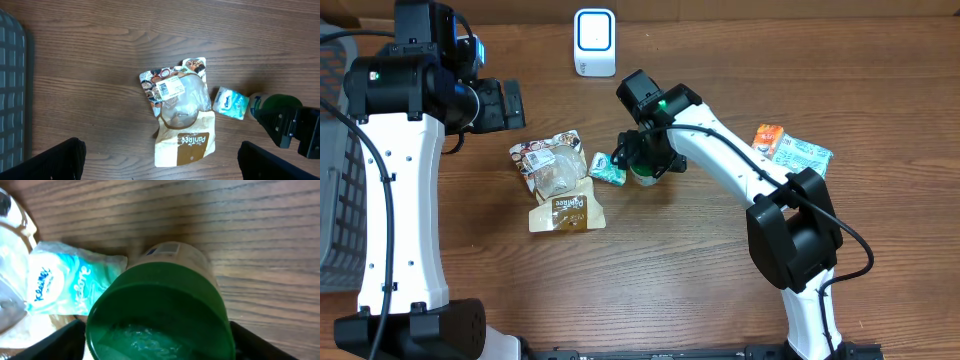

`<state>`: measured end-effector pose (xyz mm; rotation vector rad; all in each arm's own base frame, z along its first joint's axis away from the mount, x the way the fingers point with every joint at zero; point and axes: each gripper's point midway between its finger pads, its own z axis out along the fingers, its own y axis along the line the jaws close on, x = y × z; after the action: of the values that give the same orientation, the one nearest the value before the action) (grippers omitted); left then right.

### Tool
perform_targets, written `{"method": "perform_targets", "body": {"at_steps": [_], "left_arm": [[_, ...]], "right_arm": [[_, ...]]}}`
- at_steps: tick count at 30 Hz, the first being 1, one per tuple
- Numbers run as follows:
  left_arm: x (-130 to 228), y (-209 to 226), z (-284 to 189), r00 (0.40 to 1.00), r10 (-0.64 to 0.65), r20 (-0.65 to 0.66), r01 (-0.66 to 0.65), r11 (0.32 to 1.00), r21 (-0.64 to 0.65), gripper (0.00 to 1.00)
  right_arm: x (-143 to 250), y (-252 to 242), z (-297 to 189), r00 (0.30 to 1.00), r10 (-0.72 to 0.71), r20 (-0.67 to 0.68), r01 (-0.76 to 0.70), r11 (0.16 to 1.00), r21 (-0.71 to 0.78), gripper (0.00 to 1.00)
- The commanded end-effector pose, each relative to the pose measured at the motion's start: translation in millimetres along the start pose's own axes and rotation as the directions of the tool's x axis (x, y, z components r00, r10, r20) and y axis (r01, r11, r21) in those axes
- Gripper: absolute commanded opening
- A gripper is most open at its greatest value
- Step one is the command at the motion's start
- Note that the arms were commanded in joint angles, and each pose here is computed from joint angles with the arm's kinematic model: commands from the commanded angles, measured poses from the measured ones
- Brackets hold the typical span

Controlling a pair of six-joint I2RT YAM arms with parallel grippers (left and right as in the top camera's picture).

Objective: Scan the item barcode
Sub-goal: 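Move the right gripper left over the green-lidded jar, then lower the right gripper and grasp the green-lidded jar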

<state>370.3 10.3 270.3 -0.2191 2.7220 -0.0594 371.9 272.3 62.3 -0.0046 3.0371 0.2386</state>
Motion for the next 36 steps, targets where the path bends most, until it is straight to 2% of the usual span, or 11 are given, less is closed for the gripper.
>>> {"method": "perform_targets", "body": {"at_steps": [1,4,9,13,15,21,24,27,30,33,36], "left_arm": [[-3,0,-2,1.0,0.019,0.012,-0.019,1.0,-0.001,0.99],[-3,0,-2,1.0,0.019,0.012,-0.019,1.0,-0.002,1.0],[-3,0,-2,1.0,0.019,0.012,-0.019,1.0,-0.002,1.0],[-3,0,-2,1.0,0.019,0.012,-0.019,1.0,-0.002,1.0],[-3,0,-2,1.0,0.019,0.012,-0.019,1.0,-0.002,0.99],[-3,0,-2,1.0,0.019,0.011,-0.019,1.0,-0.002,0.99],[-3,0,-2,1.0,0.019,0.011,-0.019,1.0,-0.001,0.99],[-3,0,-2,1.0,0.019,0.011,-0.019,1.0,-0.002,1.0],[-3,0,-2,1.0,0.019,0.011,-0.019,1.0,-0.002,0.99],[-3,0,-2,1.0,0.019,0.011,-0.019,1.0,-0.002,1.0],[-3,0,-2,1.0,0.019,0.011,-0.019,1.0,-0.002,1.0]], "right_arm": [[-1,-5,2,0.998,-0.066,0.01,0.065,0.998,0.027,0.68],[-2,-7,2,0.992,-0.123,0.008,0.123,0.992,0.028,0.59],[-10,-11,-3,0.97,-0.241,0.015,0.24,0.97,0.028,0.53],[-23,-11,-23,0.925,-0.377,0.046,0.376,0.926,0.027,0.53],[-31,-9,-36,0.878,-0.473,0.068,0.472,0.881,0.031,0.54],[-32,-7,-58,0.606,-0.794,0.049,0.792,0.607,0.057,0.56],[-28,-8,-58,0.501,-0.865,0.028,0.864,0.501,0.052,0.57],[-18,-9,-57,0.331,-0.944,0.007,0.944,0.331,0.012,0.58],[-6,-13,-56,0.158,-0.987,-0.011,0.987,0.159,-0.04,0.64],[7,-13,-55,0.042,-0.999,0.002,0.994,0.042,-0.101,0.72],[15,-9,-55,-0.038,-0.998,0.042,0.989,-0.043,-0.142,0.72]]}}
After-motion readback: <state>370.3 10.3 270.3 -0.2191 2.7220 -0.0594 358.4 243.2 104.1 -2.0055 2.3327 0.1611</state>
